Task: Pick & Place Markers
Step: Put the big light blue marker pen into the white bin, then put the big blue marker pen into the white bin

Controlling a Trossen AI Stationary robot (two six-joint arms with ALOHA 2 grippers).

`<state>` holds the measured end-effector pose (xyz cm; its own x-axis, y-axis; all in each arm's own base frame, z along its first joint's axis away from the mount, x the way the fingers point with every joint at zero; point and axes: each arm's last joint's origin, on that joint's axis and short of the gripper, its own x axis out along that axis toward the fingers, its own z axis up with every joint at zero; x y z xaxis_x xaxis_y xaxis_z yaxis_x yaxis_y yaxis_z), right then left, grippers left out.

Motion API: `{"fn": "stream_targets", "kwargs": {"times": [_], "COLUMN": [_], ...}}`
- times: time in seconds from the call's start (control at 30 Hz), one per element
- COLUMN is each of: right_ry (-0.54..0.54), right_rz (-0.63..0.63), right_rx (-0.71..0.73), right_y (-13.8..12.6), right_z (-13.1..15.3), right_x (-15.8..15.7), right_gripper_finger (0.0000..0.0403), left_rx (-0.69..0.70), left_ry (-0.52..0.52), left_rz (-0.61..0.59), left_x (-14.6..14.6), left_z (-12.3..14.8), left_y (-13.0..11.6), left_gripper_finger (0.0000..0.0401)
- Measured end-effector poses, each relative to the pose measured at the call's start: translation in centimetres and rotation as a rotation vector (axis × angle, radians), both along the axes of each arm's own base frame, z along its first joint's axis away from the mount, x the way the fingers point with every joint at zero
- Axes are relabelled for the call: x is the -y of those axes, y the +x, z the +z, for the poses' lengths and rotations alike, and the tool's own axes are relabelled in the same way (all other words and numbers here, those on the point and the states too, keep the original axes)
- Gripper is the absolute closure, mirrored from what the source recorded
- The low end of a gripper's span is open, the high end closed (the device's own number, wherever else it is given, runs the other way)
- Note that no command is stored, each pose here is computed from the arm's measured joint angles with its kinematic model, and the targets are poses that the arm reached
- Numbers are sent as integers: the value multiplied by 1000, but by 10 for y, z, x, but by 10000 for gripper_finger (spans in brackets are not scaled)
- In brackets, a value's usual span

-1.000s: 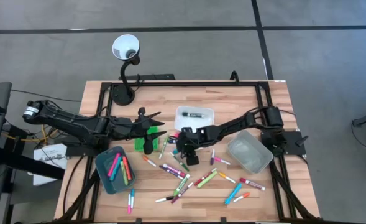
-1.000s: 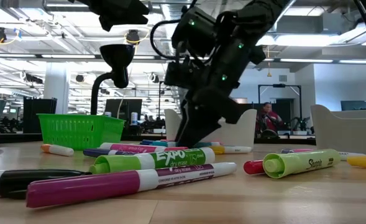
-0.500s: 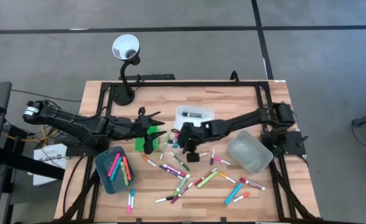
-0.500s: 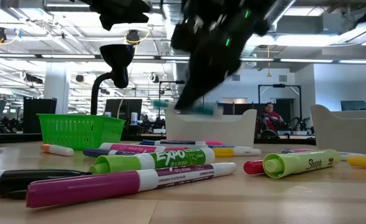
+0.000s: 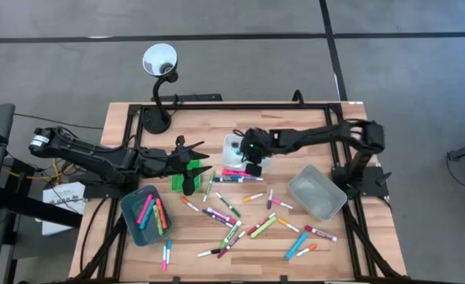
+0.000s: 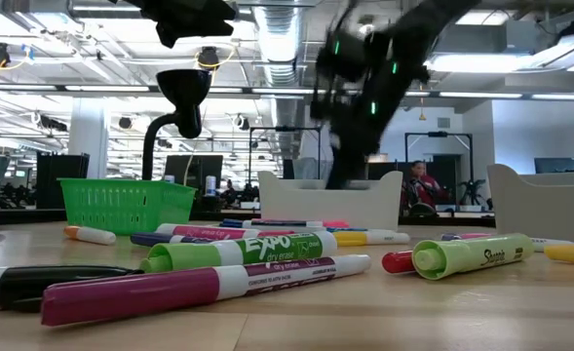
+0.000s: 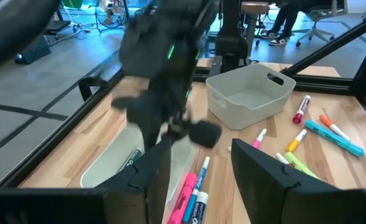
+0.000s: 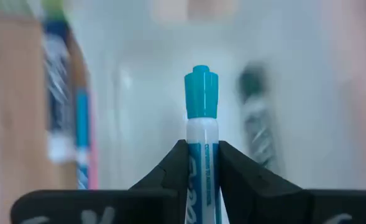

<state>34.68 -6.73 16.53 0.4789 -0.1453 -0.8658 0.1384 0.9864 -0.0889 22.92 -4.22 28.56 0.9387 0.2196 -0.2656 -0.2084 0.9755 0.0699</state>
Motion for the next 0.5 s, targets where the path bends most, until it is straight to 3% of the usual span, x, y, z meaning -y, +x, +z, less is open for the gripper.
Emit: {"fn": "stream_targets", "kwargs": {"times": [0.23, 0.5], "right_ry": [-35, -43], "right_rz": [96, 83], "right_rx": [10, -5], "right_y": [17, 22], "right_z": [-35, -30], "right_x": [5, 8], "right_gripper_finger": [331, 270], "left_rx": [4, 5], "left_ry": [-1, -1], "left_rz": [0, 0], "left_x": [0, 0], "left_z": [0, 0], "left_y": [0, 0], "left_gripper_finger": [236, 236]}}
